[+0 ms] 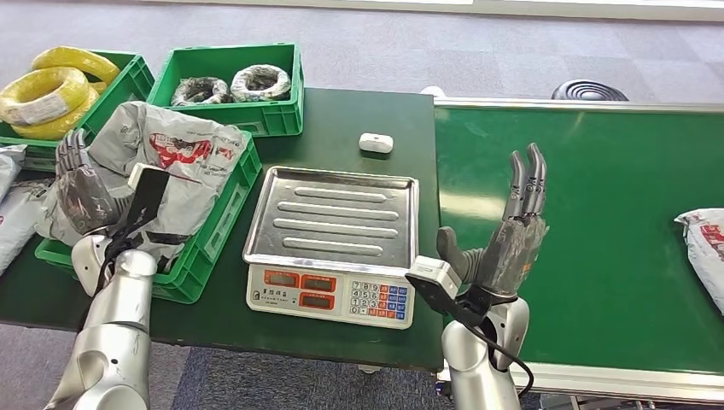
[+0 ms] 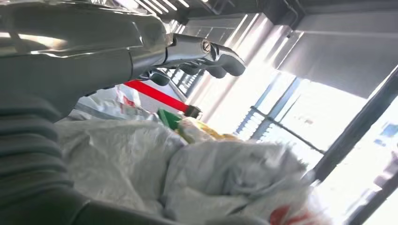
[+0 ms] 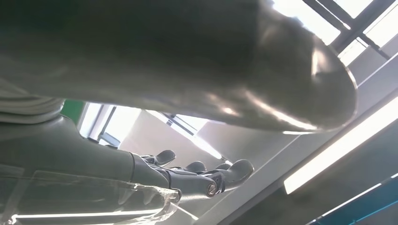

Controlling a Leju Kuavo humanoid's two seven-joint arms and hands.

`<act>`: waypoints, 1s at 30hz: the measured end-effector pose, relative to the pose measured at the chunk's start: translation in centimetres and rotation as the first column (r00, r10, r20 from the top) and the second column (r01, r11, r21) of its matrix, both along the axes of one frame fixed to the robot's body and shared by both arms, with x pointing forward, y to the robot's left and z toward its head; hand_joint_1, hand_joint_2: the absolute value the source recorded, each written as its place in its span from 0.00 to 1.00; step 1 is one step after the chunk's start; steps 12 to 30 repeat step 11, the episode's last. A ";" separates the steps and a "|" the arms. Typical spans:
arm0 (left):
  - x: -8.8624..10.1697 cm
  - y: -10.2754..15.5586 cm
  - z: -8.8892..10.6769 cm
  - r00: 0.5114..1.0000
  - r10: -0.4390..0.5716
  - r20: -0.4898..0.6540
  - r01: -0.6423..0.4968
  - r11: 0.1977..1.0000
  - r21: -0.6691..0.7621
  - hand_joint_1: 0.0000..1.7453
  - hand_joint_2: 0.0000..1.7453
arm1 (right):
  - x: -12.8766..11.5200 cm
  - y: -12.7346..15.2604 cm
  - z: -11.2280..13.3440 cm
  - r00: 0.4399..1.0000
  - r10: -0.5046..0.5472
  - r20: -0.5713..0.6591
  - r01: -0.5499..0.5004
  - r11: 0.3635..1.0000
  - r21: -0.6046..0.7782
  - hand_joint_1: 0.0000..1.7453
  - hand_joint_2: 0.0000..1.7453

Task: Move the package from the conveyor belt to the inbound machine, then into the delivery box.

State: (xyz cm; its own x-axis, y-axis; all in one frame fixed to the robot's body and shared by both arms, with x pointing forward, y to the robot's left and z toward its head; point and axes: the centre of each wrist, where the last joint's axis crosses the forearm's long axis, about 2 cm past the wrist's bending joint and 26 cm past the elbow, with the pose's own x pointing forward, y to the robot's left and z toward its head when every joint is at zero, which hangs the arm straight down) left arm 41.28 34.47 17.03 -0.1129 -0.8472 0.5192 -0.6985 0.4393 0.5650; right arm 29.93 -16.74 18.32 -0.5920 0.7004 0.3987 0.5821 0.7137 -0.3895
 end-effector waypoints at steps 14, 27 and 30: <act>-4.7 -6.8 8.7 0.704 -0.244 0.667 0.539 0.795 -0.278 0.00 0.00 | 0.7 -1.6 -0.5 0.998 -0.062 0.021 0.063 0.997 -0.047 0.00 0.00; -4.7 -6.8 8.7 0.704 -0.244 0.667 0.539 0.795 -0.278 0.00 0.00 | 0.7 -1.6 -0.5 0.998 -0.062 0.021 0.063 0.997 -0.047 0.00 0.00; -4.7 -6.8 8.7 0.704 -0.244 0.667 0.539 0.795 -0.278 0.00 0.00 | 0.7 -1.6 -0.5 0.998 -0.062 0.021 0.063 0.997 -0.047 0.00 0.00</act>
